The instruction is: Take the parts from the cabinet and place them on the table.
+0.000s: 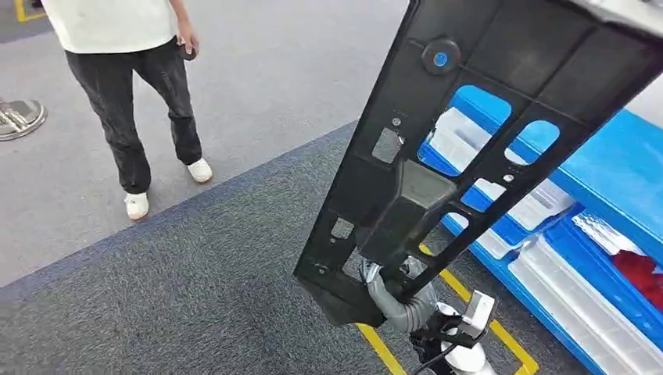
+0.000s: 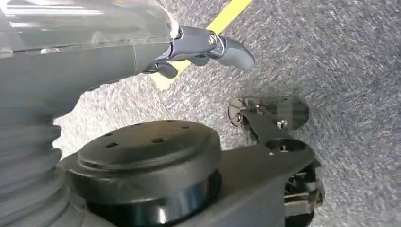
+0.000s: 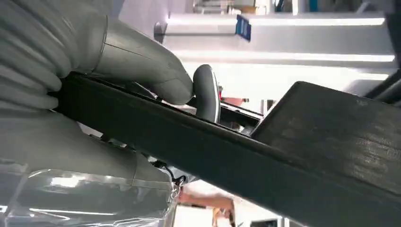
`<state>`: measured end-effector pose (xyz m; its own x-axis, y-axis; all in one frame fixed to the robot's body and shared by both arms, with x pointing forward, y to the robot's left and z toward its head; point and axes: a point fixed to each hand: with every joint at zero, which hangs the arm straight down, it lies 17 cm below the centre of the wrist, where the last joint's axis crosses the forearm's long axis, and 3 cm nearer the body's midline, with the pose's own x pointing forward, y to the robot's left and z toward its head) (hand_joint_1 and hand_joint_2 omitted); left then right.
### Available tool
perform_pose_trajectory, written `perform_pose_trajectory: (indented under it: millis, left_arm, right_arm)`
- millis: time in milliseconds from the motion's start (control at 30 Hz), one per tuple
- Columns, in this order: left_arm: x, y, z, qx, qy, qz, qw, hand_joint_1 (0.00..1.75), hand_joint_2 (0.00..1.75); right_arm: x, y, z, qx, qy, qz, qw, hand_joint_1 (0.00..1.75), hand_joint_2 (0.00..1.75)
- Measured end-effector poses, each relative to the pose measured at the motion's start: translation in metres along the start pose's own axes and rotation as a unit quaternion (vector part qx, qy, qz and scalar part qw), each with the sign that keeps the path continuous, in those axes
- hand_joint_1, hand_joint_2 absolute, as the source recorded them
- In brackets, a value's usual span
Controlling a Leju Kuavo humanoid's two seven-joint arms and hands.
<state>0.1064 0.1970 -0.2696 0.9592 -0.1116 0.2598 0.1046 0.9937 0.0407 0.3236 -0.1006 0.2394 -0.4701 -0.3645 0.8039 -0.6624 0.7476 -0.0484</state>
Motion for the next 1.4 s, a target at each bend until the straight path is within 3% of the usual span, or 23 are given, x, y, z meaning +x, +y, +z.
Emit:
perform_pose_trajectory:
  millis: [1400]
  left_arm:
    - [-0.005, 0.001, 0.0, 0.003, 0.007, 0.006, 1.0, 0.0, 1.75]
  right_arm:
    - [0.0, 0.005, -0.006, 0.003, -0.005, -0.01, 1.0, 1.75, 1.75]
